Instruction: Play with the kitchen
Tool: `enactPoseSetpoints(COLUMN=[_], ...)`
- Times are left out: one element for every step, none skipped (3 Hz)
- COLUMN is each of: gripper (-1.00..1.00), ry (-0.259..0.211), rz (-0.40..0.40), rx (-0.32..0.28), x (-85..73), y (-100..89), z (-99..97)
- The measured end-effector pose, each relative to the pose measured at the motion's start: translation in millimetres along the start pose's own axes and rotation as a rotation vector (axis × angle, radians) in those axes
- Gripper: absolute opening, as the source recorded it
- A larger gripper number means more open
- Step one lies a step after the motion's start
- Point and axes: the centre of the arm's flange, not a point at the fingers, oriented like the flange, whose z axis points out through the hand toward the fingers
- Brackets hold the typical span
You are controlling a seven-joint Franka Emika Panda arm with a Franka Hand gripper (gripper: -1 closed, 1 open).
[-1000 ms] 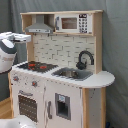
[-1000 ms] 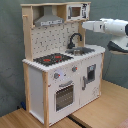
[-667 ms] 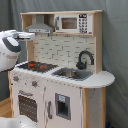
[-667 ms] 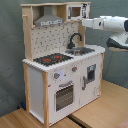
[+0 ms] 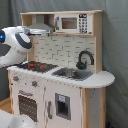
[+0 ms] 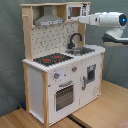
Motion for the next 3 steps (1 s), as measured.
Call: enactPoseSetpoints(gripper=[1.0,1.0,1.0], ry=[0.012,0.032,0.04], rz=[-0.015,-0.031,-0.076], rx=[0.011,0.034,0.052], x=[-12.3,-19.7,-26.7], y=[-0.3,-6.7,-14.5], z=[23.4,49.4,72.9])
